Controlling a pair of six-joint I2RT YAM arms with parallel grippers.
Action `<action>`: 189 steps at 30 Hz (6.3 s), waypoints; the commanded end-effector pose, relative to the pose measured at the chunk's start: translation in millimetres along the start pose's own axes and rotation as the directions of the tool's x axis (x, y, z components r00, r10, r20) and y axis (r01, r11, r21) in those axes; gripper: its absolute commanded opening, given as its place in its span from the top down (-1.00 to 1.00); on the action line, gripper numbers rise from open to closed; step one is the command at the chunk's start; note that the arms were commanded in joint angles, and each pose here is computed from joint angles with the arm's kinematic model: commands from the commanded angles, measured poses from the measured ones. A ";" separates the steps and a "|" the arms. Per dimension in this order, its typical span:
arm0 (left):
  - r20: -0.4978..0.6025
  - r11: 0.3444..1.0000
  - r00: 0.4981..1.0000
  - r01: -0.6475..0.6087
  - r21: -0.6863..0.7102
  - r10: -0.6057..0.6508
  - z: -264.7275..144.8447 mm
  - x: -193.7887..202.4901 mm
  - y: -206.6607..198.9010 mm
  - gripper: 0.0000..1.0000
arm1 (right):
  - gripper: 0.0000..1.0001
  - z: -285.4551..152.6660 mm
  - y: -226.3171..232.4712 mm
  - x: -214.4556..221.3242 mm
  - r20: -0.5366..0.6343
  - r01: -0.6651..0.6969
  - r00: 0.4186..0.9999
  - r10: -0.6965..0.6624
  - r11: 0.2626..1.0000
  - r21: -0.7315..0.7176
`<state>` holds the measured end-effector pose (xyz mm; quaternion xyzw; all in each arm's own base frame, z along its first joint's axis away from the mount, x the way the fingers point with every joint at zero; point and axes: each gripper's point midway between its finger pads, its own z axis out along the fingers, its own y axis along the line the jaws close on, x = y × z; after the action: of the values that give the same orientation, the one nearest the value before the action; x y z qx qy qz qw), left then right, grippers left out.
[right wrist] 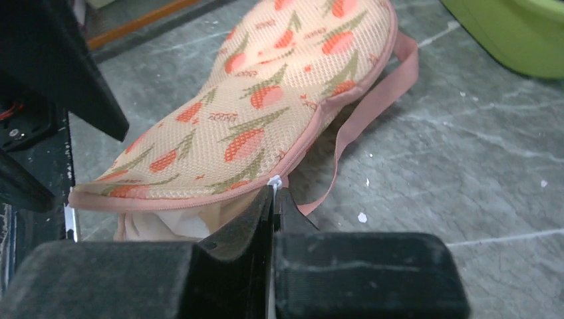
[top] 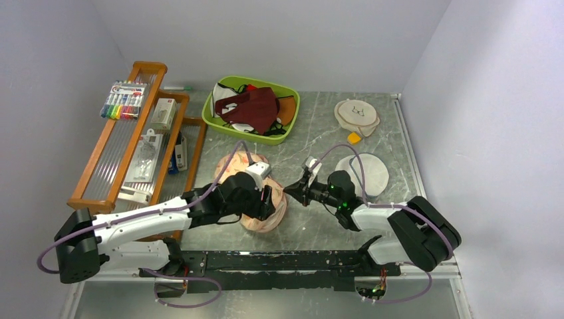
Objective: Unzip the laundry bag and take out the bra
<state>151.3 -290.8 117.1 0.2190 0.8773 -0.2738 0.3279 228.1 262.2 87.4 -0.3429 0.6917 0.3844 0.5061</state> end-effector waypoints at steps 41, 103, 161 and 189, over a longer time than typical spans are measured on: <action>-0.043 0.973 0.993 -0.114 -0.199 0.108 45.9 -28.3 11.7 0.54 | 1.00 3.5 14.4 -21.7 0.080 0.078 0.994 -0.070 0.992 -0.100; 0.072 0.965 0.962 -0.260 -0.030 0.262 24.1 -57.7 -34.0 -0.48 | 1.00 -4.3 -25.4 -21.3 0.135 -0.006 0.991 -0.015 0.988 0.152; -0.178 0.958 0.941 -0.285 0.032 0.286 44.9 25.0 -14.5 0.86 | 1.00 -29.8 -68.1 -17.6 0.149 -0.055 0.989 -0.009 0.903 0.425; -0.006 0.947 0.948 -0.317 -0.058 0.317 27.1 -55.4 -24.6 -0.42 | 1.00 -18.4 -15.5 -35.8 0.211 0.043 0.975 -0.072 0.989 0.142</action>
<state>175.3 -308.5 108.1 0.3672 0.8581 -0.1432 0.3290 249.3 235.6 105.7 -0.2617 0.6856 0.3344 0.5913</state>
